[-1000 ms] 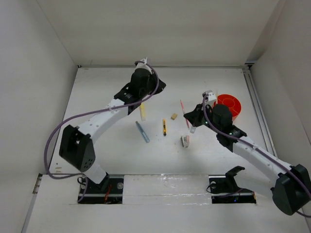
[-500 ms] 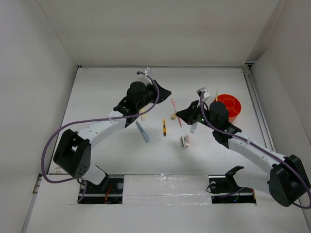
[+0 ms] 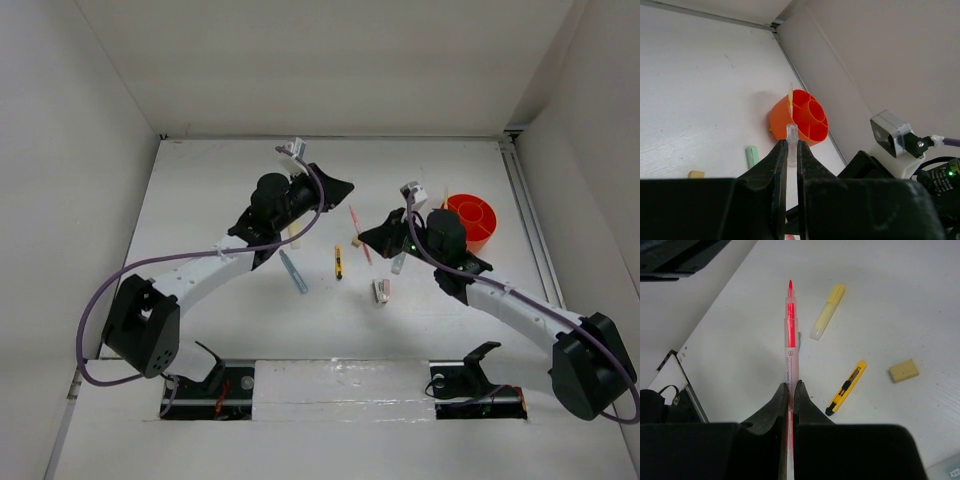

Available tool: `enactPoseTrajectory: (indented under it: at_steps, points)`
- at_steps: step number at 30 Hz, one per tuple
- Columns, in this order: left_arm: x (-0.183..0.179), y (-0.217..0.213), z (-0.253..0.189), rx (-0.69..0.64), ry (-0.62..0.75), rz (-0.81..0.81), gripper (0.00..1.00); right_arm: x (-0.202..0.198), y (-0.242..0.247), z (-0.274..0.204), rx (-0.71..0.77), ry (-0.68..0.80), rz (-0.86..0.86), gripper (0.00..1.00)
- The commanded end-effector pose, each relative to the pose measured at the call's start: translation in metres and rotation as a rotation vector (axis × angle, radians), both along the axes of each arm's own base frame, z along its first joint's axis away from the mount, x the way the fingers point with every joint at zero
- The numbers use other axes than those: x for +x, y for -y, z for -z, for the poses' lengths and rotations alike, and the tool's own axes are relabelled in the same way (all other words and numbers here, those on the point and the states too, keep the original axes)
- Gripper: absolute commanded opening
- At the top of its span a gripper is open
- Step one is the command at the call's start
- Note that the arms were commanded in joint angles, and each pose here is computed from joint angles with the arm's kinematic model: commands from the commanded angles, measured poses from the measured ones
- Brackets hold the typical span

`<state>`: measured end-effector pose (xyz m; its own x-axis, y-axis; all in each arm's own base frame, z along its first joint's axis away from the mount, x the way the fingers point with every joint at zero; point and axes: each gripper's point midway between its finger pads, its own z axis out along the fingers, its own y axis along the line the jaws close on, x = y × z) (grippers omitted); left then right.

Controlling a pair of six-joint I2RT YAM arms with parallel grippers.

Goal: Sort the stationery into containers
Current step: Close the pen cap on the pen.

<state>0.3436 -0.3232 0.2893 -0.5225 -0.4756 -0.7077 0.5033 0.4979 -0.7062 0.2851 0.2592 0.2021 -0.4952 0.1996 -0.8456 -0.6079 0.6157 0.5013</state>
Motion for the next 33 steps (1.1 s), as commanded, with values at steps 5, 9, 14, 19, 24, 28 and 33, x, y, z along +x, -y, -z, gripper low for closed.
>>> enactPoseTrajectory:
  at_steps: [5,9,14,19,24,28,33]
  points:
    - [-0.009,-0.007,-0.029,-0.094,0.1,-0.001,0.0,0.005,-0.002,-0.058,0.113,0.142,0.022,0.0]
    - [-0.012,-0.011,-0.033,-0.112,0.11,-0.011,0.0,0.004,0.0,-0.057,0.118,0.136,0.033,0.0]
    - [-0.012,-0.013,-0.034,-0.118,0.116,-0.023,0.0,0.002,-0.003,-0.059,0.123,0.143,0.024,0.0]
    - [-0.011,-0.014,-0.034,-0.125,0.109,-0.032,0.0,0.002,-0.003,-0.059,0.123,0.143,0.024,0.0]
    - [-0.01,-0.017,-0.038,-0.131,0.116,-0.05,0.0,0.0,-0.006,-0.061,0.129,0.15,0.015,0.0]
    - [-0.009,-0.018,-0.036,-0.138,0.109,-0.058,0.0,-0.004,-0.008,-0.065,0.135,0.157,0.005,0.0]
    - [-0.008,-0.017,-0.032,-0.133,0.102,-0.059,0.0,-0.004,-0.008,-0.065,0.135,0.157,0.005,0.0]
